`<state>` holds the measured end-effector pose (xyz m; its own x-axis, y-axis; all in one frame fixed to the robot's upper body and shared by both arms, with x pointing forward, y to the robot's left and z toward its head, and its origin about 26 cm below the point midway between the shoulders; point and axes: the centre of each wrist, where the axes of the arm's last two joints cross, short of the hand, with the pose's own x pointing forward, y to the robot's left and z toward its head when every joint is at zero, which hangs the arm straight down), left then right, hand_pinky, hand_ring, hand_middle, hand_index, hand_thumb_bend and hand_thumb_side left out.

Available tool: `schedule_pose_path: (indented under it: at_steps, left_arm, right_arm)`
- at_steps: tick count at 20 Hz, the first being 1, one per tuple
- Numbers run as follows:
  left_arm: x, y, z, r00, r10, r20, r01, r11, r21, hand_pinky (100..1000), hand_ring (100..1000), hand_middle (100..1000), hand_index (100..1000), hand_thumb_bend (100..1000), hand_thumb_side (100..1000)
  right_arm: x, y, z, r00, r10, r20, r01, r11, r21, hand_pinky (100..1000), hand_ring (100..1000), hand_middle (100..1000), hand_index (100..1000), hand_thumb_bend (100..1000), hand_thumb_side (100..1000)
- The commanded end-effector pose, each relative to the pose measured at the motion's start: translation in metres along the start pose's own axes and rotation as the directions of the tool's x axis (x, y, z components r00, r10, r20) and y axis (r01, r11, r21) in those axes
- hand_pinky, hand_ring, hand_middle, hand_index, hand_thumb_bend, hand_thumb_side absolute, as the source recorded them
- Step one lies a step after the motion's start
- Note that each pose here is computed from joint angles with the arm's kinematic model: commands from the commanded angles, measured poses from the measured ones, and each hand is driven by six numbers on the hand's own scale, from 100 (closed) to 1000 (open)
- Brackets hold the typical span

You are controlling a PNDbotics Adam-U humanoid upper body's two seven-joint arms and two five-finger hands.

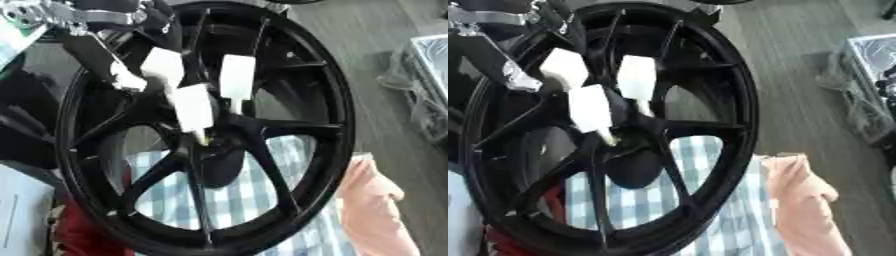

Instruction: Pull the pin out of the wheel hub.

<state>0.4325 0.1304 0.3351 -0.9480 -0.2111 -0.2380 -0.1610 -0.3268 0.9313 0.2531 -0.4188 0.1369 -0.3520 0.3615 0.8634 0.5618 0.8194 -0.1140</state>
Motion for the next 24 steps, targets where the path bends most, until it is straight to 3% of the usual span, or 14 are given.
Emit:
schedule_pose_path:
  at_steps: [1, 5, 12, 18, 24]
  left_arm:
    - [-0.005, 0.008, 0.013, 0.945, -0.210, 0.252, 0.286, 0.904, -0.317, 877, 807, 703, 781, 354, 573]
    - [-0.007, 0.007, 0.013, 0.948, -0.203, 0.245, 0.276, 0.908, -0.316, 846, 773, 660, 765, 292, 496]
    - [-0.007, 0.006, 0.011, 0.954, -0.148, 0.262, 0.219, 0.939, -0.264, 783, 680, 541, 627, 117, 388]
    - [0.001, 0.014, 0.014, 0.962, -0.099, 0.254, 0.156, 0.964, -0.215, 735, 616, 473, 493, 115, 218]
    - [0.007, 0.030, 0.026, 0.977, -0.059, 0.205, 0.092, 0.983, -0.156, 700, 585, 430, 441, 137, 224]
  right_arm:
    - [0.009, -0.005, -0.007, 0.999, 0.017, 0.035, -0.018, 1.000, 0.006, 700, 641, 602, 842, 100, 527]
    - [0.009, -0.005, -0.007, 0.999, 0.017, 0.035, -0.017, 1.000, 0.008, 699, 640, 602, 842, 100, 527]
    - [0.008, -0.004, -0.007, 0.999, 0.020, 0.028, -0.021, 1.000, 0.015, 698, 640, 603, 842, 100, 527]
    - [0.007, -0.004, -0.006, 0.999, 0.022, 0.027, -0.022, 1.000, 0.019, 698, 640, 604, 842, 100, 527]
    - [0.007, -0.004, -0.006, 0.999, 0.026, 0.025, -0.026, 0.999, 0.021, 698, 640, 604, 842, 100, 526]
